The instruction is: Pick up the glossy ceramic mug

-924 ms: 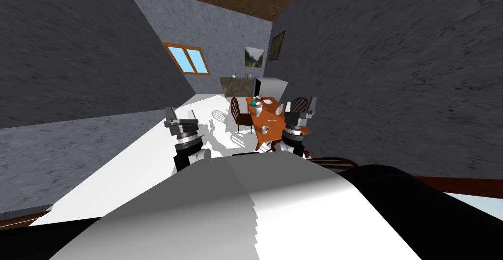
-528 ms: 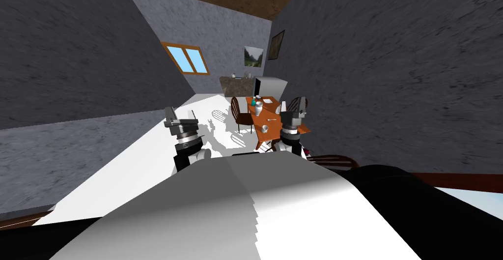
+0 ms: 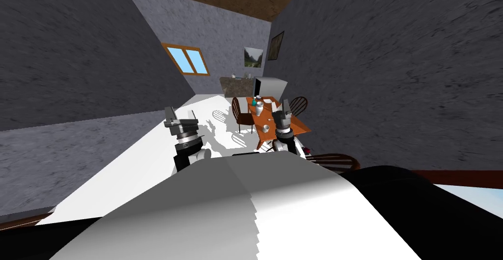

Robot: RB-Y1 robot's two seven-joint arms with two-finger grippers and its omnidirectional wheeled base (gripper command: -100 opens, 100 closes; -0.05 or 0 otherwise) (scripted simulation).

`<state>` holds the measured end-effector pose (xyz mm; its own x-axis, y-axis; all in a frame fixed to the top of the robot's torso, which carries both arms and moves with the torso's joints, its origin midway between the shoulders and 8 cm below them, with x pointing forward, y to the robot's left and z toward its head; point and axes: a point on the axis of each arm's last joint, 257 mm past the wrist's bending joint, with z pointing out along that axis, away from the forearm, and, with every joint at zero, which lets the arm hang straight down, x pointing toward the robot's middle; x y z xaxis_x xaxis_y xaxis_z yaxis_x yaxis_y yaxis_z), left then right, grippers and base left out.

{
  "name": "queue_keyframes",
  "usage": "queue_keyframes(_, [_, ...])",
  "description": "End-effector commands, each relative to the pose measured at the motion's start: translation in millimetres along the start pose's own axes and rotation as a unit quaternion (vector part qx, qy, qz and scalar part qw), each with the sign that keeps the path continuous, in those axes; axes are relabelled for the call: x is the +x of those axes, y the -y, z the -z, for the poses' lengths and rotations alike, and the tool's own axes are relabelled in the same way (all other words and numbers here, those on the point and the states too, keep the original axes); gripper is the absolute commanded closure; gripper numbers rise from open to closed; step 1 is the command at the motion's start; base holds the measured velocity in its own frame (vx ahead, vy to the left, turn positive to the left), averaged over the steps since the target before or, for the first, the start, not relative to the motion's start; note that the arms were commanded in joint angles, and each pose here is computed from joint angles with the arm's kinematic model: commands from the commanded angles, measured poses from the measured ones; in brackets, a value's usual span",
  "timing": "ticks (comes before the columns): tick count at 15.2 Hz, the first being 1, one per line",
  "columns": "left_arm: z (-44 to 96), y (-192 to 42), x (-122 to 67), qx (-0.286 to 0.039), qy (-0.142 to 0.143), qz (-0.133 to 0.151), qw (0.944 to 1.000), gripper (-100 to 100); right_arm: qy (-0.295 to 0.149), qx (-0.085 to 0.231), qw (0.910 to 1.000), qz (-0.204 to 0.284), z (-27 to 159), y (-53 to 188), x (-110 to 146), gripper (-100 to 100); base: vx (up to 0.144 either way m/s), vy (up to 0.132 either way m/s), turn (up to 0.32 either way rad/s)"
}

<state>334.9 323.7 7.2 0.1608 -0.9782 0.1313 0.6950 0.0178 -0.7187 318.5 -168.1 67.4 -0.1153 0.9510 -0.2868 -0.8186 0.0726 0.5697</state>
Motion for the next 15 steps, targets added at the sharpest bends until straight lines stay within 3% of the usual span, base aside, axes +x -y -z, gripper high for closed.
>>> queue_keyframes(1, [0.0,0,0.0,0.000,0.000,0.000,1.0000,0,-0.031,-0.003,0.9995,0.007,-1.0,3,16,-100,0.010,0.055,-0.008])
queue_keyframes(2, [0.0,0,0.0,0.000,0.000,0.000,1.0000,0,-0.062,-0.009,0.9979,0.015,-1.8,6,34,-100,0.007,0.054,-0.010])
queue_keyframes(5, [0.0,0,0.0,0.000,0.000,0.000,1.0000,0,-0.107,-0.013,0.9938,0.029,1.0,12,55,-100,0.011,0.060,-0.007])
queue_keyframes(10, [0.0,0,0.0,0.000,0.000,0.000,1.0000,0,-0.218,-0.032,0.9737,0.059,14.8,29,111,-100,0.025,0.060,-0.005])
queue_keyframes(12, [0.0,0,0.0,0.000,0.000,0.000,1.0000,0,-0.233,-0.031,0.9692,0.072,19.5,31,115,-100,0.028,0.051,-0.003])
queue_keyframes(15, [0.0,0,0.0,0.000,0.000,0.000,1.0000,0,-0.309,-0.043,0.9455,0.095,38.9,48,148,-100,0.030,0.041,0.001])
